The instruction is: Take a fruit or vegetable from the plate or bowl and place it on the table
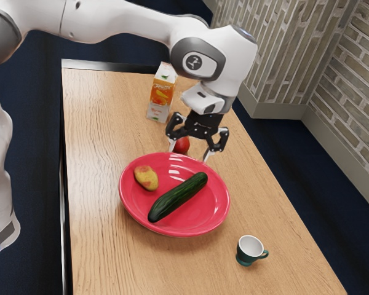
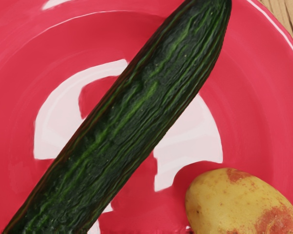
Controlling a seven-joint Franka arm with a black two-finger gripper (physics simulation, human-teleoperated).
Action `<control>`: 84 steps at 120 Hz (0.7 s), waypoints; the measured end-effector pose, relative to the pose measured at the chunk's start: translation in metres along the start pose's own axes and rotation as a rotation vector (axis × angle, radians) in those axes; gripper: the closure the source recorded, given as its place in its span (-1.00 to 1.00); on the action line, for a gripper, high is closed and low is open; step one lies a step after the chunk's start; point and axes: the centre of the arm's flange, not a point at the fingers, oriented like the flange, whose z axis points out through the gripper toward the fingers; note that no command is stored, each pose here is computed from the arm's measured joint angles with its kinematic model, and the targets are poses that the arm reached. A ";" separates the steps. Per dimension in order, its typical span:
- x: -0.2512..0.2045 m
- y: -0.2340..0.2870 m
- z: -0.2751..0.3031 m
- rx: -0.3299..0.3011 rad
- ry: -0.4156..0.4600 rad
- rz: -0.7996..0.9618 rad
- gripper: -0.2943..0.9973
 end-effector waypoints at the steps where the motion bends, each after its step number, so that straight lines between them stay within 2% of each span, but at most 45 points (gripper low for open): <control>1: -0.001 -0.001 -0.001 0.004 0.000 -0.003 -0.54; 16: -0.030 -0.004 -0.008 0.038 0.004 -0.076 -0.54; 26: -0.068 0.002 -0.019 0.038 -0.023 -0.207 -0.54; 38: -0.099 0.008 -0.020 0.001 -0.060 -0.353 -0.54; 58: -0.095 0.016 -0.013 -0.085 -0.115 -0.526 -0.54; 84: -0.085 0.012 -0.014 -0.131 -0.146 -0.719 -0.54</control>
